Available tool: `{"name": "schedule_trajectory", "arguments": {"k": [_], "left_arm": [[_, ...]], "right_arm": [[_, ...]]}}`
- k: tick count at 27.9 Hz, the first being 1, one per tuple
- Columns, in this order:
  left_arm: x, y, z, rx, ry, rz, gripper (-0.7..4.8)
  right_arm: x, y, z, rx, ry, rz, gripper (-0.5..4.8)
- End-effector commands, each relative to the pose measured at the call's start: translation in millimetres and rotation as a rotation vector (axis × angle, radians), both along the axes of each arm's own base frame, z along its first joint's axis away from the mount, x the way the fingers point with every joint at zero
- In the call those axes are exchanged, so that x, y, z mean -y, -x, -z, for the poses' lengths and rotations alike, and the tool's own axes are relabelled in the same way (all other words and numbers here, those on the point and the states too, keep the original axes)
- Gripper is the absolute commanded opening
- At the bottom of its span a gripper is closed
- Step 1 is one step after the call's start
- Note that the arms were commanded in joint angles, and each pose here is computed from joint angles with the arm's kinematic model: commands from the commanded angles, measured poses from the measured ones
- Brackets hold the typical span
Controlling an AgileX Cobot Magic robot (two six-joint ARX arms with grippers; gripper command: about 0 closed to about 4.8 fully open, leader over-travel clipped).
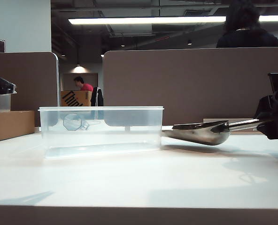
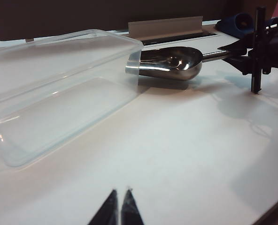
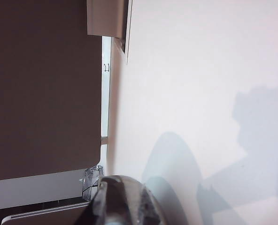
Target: Pick up the metal ice scoop from the table and place it inside the transparent plastic box.
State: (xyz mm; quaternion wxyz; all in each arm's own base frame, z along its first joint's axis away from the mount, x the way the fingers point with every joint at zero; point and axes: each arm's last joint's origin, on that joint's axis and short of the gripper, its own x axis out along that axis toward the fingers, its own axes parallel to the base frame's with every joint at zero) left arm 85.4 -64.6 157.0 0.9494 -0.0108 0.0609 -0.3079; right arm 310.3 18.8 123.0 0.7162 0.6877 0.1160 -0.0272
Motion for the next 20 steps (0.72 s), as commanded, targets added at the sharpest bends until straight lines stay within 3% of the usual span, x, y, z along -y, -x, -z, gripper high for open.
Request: {"name": "schedule_trajectory", "arguments": {"k": [1,5,14,20], "left_arm": [[0.2,0.0,-1.1,0.01,0.007,0.002,0.21],[0.2,0.0,-1.1,0.01,0.008,0.002,0.21],[-0.3,0.3,-1.9,0.017,0.013,0.0,0.21],[-4.0,-2.4,-1.9,0.016,0.015,-0.023,0.21]], "right_arm": [[-0.1,-2.2,-13.6,0.122,-0.021,0.018,-0.09],[1.3,-6.7,-27.5,0.227,-0.026,0.022,-0.09],[-18.8,-53.0,-86.0,0.409,0.05,-0.272,-0.09],[-45.6,-91.7,-140.6,0.388,0.221,-0.575,-0.09]]}}
